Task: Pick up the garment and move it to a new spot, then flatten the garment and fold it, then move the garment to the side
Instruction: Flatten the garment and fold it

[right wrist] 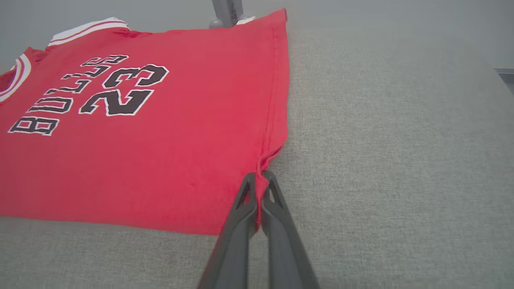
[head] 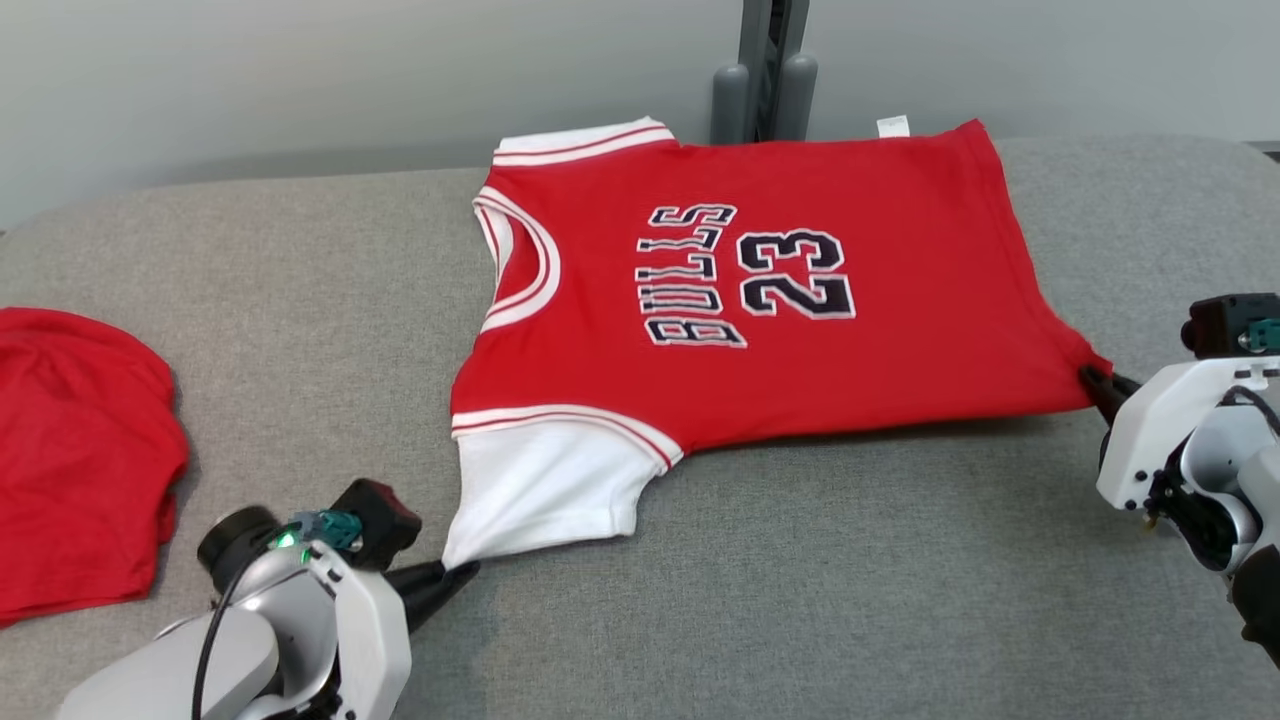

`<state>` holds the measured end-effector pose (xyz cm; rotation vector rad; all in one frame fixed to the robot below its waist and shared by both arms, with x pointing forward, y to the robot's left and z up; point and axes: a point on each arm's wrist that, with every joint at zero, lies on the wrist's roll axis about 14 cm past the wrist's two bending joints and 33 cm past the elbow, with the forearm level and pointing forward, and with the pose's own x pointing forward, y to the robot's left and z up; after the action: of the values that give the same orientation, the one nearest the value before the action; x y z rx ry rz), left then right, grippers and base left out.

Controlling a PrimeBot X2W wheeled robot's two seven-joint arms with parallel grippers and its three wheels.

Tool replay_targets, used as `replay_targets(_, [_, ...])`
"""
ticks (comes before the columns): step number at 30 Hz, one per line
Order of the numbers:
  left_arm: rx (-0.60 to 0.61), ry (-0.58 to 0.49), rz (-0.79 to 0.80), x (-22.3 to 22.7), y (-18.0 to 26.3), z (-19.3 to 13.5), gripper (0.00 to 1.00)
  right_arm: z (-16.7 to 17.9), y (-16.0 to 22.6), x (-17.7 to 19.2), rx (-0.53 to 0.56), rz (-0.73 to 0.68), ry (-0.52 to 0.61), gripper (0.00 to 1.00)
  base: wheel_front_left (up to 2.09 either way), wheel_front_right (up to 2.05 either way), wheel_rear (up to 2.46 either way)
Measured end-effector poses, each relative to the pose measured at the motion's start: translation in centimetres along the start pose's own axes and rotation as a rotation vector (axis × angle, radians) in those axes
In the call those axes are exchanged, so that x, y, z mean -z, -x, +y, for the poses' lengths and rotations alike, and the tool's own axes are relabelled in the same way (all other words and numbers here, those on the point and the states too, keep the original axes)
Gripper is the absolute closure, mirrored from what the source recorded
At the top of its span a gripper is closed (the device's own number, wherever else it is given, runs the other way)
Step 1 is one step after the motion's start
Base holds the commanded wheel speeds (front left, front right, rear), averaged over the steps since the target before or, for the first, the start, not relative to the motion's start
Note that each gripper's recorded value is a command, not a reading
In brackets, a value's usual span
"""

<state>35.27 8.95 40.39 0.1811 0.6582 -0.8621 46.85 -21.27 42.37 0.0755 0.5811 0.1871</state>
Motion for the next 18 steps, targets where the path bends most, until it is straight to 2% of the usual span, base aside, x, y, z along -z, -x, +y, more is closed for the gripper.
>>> replay_targets(9, [0.080,0.085,0.039,0.8,1.8,-3.3,1.00,0.8,1.8,0.8,-0.039,0.051,0.023,1.00,0.00,0.00,0.00])
replay_targets(18, [0.138,0.128,0.056,0.7,3.3,-6.0,1.00,0.3,4.5,3.5,-0.065,0.217,0.019,1.00,0.00,0.00,0.00])
